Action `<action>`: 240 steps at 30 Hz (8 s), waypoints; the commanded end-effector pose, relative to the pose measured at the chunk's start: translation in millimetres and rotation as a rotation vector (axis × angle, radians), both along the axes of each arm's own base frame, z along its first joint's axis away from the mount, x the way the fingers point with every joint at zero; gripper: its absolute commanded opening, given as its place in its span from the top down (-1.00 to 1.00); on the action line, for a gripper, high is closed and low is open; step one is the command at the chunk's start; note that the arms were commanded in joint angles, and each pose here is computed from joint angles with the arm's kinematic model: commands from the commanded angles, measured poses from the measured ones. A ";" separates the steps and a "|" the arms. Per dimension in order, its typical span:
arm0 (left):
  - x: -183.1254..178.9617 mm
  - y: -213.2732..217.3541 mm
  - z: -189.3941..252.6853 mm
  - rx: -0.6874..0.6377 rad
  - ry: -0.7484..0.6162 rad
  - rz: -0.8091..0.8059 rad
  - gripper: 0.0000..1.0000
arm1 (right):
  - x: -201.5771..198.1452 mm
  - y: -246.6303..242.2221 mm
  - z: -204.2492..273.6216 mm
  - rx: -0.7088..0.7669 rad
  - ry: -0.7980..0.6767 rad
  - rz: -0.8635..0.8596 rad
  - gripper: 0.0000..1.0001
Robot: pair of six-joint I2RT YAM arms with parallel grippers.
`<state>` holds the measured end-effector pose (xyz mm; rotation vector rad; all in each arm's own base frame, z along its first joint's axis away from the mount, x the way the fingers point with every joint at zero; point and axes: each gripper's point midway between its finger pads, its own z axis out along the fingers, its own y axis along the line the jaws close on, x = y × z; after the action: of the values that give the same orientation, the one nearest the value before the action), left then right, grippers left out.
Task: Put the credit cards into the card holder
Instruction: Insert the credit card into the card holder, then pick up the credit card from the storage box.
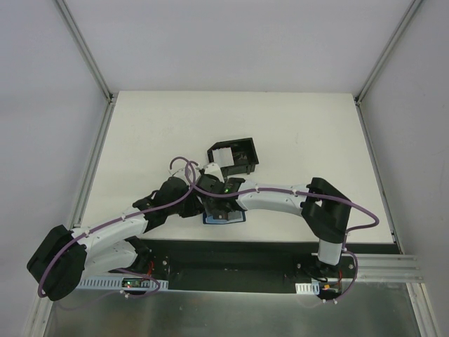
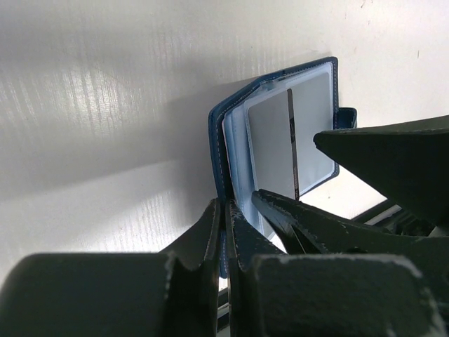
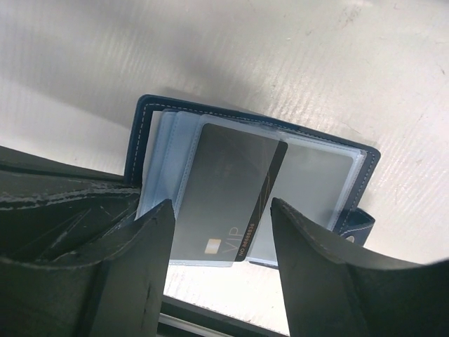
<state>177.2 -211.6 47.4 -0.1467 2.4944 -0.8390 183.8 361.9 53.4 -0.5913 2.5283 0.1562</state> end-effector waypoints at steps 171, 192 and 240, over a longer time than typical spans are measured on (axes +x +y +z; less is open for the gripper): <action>10.7 8.7 -3.1 0.030 -0.019 0.069 1.00 | 11.8 -46.3 12.4 0.252 0.159 -0.101 0.05; 9.6 10.1 -2.3 0.034 -0.029 0.059 1.00 | 14.4 -104.4 12.7 0.010 0.021 -0.129 0.03; 9.2 12.0 -3.2 0.042 -0.017 0.069 1.00 | 4.3 -100.3 -33.3 0.190 -0.046 -0.250 -0.02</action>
<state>177.4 -200.2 34.7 -0.1948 2.5033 -0.7675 180.5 258.8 22.3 -0.2673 2.5097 0.2720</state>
